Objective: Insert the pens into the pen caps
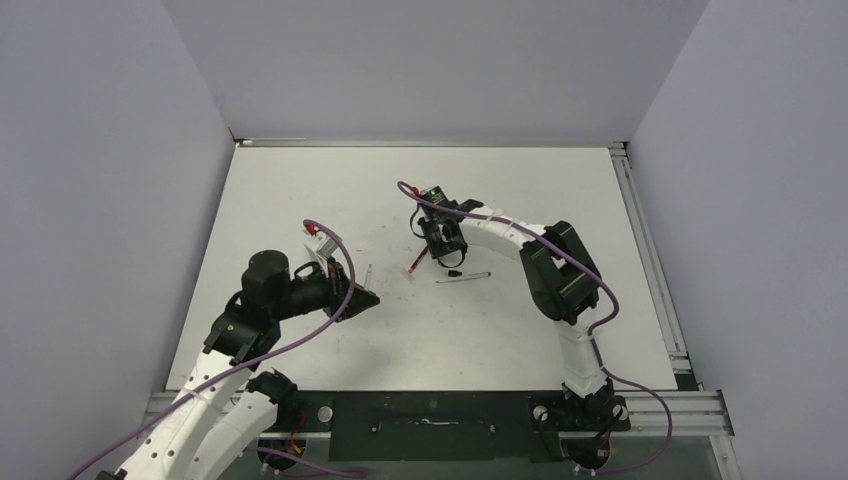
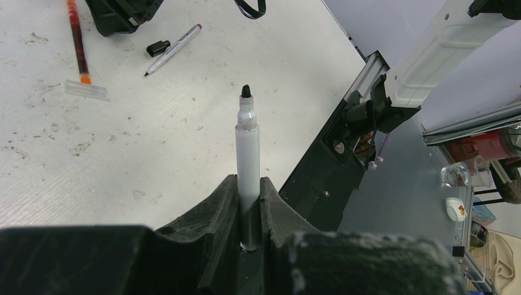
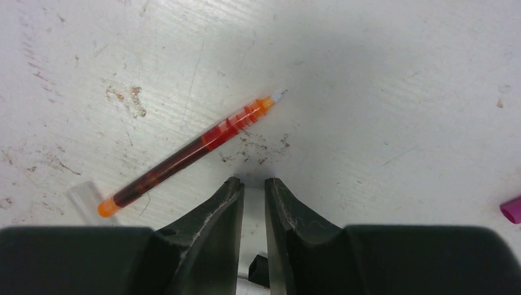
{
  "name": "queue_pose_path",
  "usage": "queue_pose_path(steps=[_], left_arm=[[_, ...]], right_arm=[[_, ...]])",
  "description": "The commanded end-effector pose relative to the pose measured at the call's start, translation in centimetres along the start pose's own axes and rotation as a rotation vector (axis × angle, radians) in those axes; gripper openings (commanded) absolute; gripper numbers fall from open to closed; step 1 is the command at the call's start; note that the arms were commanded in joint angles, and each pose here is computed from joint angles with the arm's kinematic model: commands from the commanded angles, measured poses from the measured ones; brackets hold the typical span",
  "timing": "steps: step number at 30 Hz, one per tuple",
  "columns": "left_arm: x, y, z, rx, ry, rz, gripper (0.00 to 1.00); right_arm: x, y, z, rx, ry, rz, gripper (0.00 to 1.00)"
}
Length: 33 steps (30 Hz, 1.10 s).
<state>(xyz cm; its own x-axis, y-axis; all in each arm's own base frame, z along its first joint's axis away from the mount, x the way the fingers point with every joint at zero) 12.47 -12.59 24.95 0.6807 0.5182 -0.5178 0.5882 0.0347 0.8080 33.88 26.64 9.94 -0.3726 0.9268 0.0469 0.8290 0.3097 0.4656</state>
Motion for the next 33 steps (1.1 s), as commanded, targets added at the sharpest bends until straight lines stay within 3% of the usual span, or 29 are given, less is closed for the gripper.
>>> queue_pose_path(steps=[1, 10, 18, 33], left_arm=[[-0.3, 0.3, -0.1, -0.021, -0.002, 0.028, 0.0], [-0.3, 0.2, -0.1, -0.019, 0.0, 0.03, 0.0], [-0.3, 0.2, 0.0, -0.013, -0.006, 0.028, 0.0], [-0.4, 0.1, 0.1, -0.001, -0.025, 0.029, 0.0]], right_arm=[[-0.4, 0.8, -0.7, -0.053, -0.071, 0.098, 0.25], [-0.6, 2.2, -4.5, -0.103, -0.023, -0.002, 0.49], [-1.7, 0.6, -6.4, -0.075, -0.006, -0.157, 0.61], [-2.3, -2.3, -6.5, -0.006, 0.012, -0.342, 0.6]])
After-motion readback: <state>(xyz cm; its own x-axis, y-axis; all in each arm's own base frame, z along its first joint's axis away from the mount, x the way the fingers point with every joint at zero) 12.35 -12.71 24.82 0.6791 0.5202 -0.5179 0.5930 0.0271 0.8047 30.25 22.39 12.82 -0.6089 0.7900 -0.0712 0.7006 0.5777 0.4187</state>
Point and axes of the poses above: each gripper's point midway between its finger pads, its own z axis out along the fingers, its own x axis along the line the jaws close on, y = z × x, the point moved 9 cm from there along -z, back along the fingers, and after that the axes turned 4 degrees about z, right-handed, at the moved point
